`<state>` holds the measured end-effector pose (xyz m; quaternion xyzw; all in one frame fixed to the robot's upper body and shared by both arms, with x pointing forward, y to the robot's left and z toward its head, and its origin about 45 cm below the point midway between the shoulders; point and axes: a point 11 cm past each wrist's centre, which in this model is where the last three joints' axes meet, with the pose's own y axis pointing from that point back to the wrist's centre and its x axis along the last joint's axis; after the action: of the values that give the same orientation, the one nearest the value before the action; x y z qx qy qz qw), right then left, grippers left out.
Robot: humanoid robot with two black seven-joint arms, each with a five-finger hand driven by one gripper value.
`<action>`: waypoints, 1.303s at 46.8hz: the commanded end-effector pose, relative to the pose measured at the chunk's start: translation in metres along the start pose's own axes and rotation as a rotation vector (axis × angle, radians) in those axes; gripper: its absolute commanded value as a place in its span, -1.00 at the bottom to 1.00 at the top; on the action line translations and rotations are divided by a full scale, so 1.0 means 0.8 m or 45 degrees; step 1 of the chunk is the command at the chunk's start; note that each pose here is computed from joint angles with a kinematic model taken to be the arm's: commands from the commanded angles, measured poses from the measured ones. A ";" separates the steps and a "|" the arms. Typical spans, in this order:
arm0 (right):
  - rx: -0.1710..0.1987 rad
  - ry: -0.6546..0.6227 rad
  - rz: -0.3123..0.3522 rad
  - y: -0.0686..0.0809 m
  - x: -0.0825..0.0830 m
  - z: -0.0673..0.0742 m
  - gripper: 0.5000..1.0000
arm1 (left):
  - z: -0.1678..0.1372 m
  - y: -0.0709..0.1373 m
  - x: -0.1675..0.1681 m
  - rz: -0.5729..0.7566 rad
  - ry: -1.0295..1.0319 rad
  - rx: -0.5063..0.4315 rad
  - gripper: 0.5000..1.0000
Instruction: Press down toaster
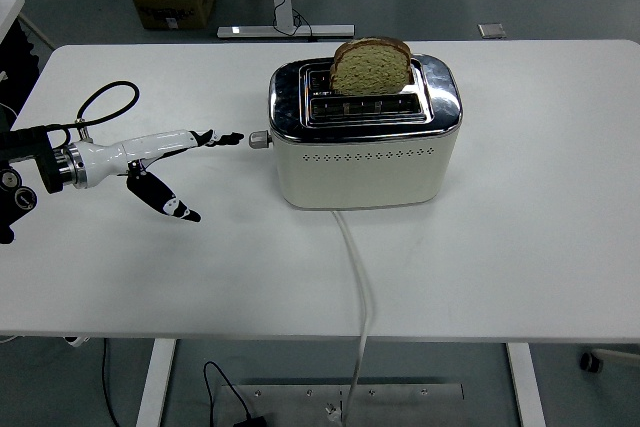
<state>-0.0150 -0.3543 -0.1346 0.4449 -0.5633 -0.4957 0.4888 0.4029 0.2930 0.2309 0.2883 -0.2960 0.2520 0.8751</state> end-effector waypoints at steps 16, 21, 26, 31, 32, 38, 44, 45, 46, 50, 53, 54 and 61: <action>0.000 0.000 0.000 0.000 0.000 0.000 0.99 | 0.009 -0.007 0.002 0.006 -0.007 -0.039 1.00; -0.001 0.000 0.002 0.000 0.001 0.000 0.99 | 0.010 -0.008 0.002 0.004 -0.009 -0.041 1.00; 0.000 0.000 0.000 0.000 0.000 0.000 0.99 | 0.010 -0.009 0.001 0.001 -0.015 -0.038 1.00; 0.000 0.000 0.000 0.000 0.000 0.000 0.99 | 0.008 -0.009 0.000 -0.004 -0.016 -0.034 1.00; 0.000 0.000 0.000 0.000 0.000 0.000 0.99 | 0.008 -0.009 0.000 -0.004 -0.016 -0.032 1.00; 0.000 0.000 0.000 0.000 0.000 0.000 0.99 | 0.009 -0.012 -0.002 -0.005 -0.011 -0.035 1.00; 0.000 0.000 0.000 0.000 0.000 0.000 0.99 | 0.008 -0.013 -0.005 -0.009 -0.006 -0.033 1.00; 0.000 0.000 0.000 0.000 0.000 0.000 0.99 | 0.008 -0.014 -0.005 -0.010 -0.005 -0.034 1.00; 0.000 0.000 0.000 0.000 0.000 0.000 0.99 | 0.008 -0.015 -0.006 -0.011 -0.005 -0.033 1.00; 0.000 0.000 0.000 0.000 0.000 0.000 0.99 | 0.011 -0.020 -0.009 -0.016 0.001 -0.044 1.00; 0.000 0.000 0.000 0.000 0.000 0.000 0.99 | 0.011 -0.022 -0.010 -0.019 0.002 -0.045 1.00; 0.000 0.000 0.000 0.000 0.000 0.000 0.99 | 0.011 -0.022 -0.011 -0.020 0.004 -0.045 1.00; 0.000 0.000 0.000 0.000 0.000 0.000 0.99 | 0.005 -0.021 -0.012 -0.020 0.008 -0.030 1.00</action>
<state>-0.0150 -0.3543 -0.1346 0.4448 -0.5633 -0.4958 0.4890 0.4043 0.2742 0.2229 0.2770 -0.2956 0.2410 0.8819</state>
